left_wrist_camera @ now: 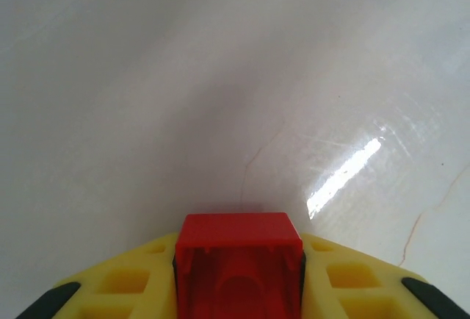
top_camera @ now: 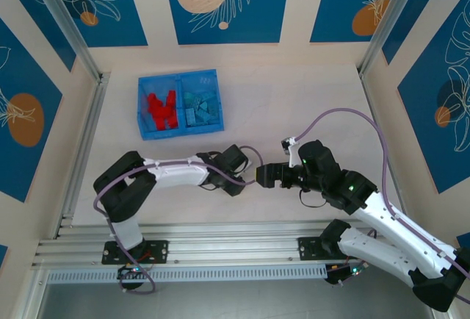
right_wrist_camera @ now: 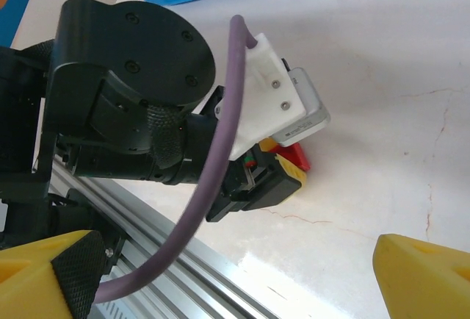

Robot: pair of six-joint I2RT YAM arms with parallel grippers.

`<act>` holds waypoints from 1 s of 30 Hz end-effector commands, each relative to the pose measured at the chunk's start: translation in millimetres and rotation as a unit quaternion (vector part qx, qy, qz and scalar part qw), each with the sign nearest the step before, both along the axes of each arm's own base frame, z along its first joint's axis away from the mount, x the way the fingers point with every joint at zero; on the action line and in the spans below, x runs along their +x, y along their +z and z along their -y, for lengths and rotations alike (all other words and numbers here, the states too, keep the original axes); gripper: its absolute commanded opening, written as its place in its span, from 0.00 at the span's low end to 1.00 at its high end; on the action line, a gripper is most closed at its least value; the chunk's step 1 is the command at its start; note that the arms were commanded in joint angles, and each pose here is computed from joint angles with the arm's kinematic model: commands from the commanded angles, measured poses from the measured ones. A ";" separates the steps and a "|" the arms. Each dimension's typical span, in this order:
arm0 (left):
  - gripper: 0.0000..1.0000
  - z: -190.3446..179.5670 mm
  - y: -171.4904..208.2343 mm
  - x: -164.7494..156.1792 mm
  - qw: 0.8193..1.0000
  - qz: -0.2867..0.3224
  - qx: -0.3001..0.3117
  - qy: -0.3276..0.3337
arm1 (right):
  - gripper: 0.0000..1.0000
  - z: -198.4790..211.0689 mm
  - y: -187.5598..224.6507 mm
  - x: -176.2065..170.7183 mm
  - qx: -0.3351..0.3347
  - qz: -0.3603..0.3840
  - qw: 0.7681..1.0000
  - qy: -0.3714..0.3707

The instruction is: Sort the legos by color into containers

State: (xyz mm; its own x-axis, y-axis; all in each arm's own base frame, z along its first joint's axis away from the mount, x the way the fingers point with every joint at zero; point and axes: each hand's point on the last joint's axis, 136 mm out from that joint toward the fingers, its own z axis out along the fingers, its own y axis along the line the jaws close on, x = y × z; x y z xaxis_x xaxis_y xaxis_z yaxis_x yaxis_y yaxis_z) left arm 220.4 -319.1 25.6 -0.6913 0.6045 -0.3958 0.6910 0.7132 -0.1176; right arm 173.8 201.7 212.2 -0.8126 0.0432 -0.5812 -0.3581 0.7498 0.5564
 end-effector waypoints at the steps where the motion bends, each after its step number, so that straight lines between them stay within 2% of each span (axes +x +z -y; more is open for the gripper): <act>1: 0.29 -5.9 28.2 9.4 0.998 0.023 -0.043 0.032 | 0.95 -6.0 8.4 -1.5 0.016 0.006 1.000 0.013; 7: 0.28 -59.9 102.3 57.4 0.983 0.096 -0.096 0.122 | 0.95 -6.4 10.4 -1.0 0.018 0.010 1.000 0.014; 9: 0.28 -93.2 130.0 82.7 0.971 0.123 -0.114 0.173 | 0.95 -7.1 8.8 -0.5 0.019 0.008 1.000 0.013; 14: 0.26 -182.6 169.1 151.3 0.931 0.167 -0.120 0.302 | 0.95 -10.9 7.8 1.7 0.024 0.007 1.000 0.014; 18: 0.25 -250.0 170.6 207.8 0.886 0.183 -0.114 0.411 | 0.95 -14.5 10.1 5.0 0.024 0.010 1.000 0.017; 21: 0.26 -272.2 161.2 244.4 0.861 0.165 -0.137 0.462 | 0.95 -16.8 12.8 7.0 0.022 0.013 0.999 0.021; 27: 0.30 -292.5 141.4 305.9 0.848 0.151 -0.101 0.498 | 0.95 -19.5 20.8 9.0 0.024 0.017 0.999 0.023; 30: 0.34 -303.1 141.5 324.8 0.841 0.154 -0.093 0.510 | 0.95 -24.6 20.5 6.8 0.035 0.008 0.999 0.031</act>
